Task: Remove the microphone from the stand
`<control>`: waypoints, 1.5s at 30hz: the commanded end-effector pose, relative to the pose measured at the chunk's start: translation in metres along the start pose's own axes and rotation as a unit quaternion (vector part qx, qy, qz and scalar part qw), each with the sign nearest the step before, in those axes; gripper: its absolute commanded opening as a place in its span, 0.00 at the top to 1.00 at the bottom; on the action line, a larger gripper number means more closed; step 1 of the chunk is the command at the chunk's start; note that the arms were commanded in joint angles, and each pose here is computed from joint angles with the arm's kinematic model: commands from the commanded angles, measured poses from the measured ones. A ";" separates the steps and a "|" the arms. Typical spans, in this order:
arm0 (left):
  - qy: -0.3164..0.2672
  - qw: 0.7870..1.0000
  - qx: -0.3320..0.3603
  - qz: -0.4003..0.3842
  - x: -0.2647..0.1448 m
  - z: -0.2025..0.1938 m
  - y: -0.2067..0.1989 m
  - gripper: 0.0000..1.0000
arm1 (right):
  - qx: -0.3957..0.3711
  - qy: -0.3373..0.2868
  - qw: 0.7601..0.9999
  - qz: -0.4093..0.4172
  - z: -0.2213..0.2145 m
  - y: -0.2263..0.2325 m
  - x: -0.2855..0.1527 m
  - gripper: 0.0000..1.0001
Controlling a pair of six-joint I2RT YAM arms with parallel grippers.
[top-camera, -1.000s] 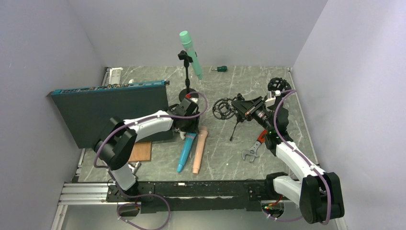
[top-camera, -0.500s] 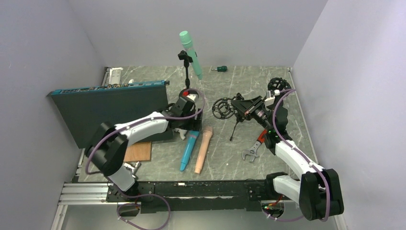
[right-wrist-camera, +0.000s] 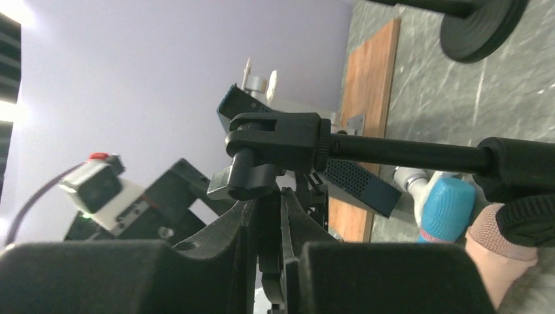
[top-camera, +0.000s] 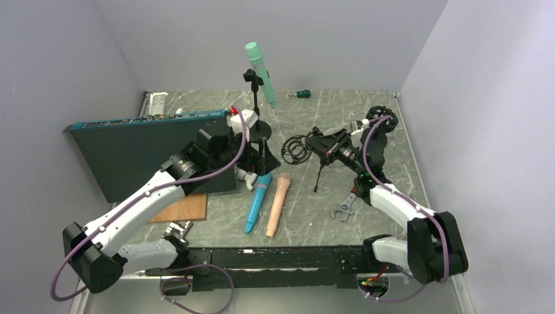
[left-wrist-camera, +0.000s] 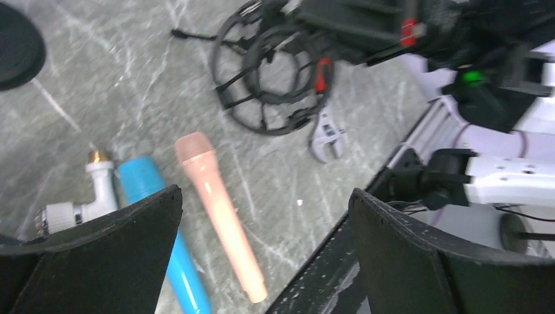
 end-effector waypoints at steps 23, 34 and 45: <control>-0.032 0.996 -0.060 -0.066 -0.023 0.044 -0.040 0.01 | 0.092 0.071 0.988 0.100 -0.026 0.027 0.039 1.00; -0.014 0.988 -0.126 -0.084 0.006 0.027 -0.022 0.00 | 0.078 0.058 0.995 0.035 -0.040 -0.012 0.014 0.70; 0.021 0.970 -0.173 -0.167 0.042 0.022 -0.033 0.01 | -0.054 0.049 0.992 -0.103 -0.017 -0.030 -0.010 0.06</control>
Point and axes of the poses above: each gripper's point midway between its finger pads, its own x axis out along the fingers, its own y axis along the line the jaws close on, z = x × y, the point moved 4 cm from there along -x, back along the fingers, and after that the axes turned 8 degrees about -x, right-handed, at the moved point
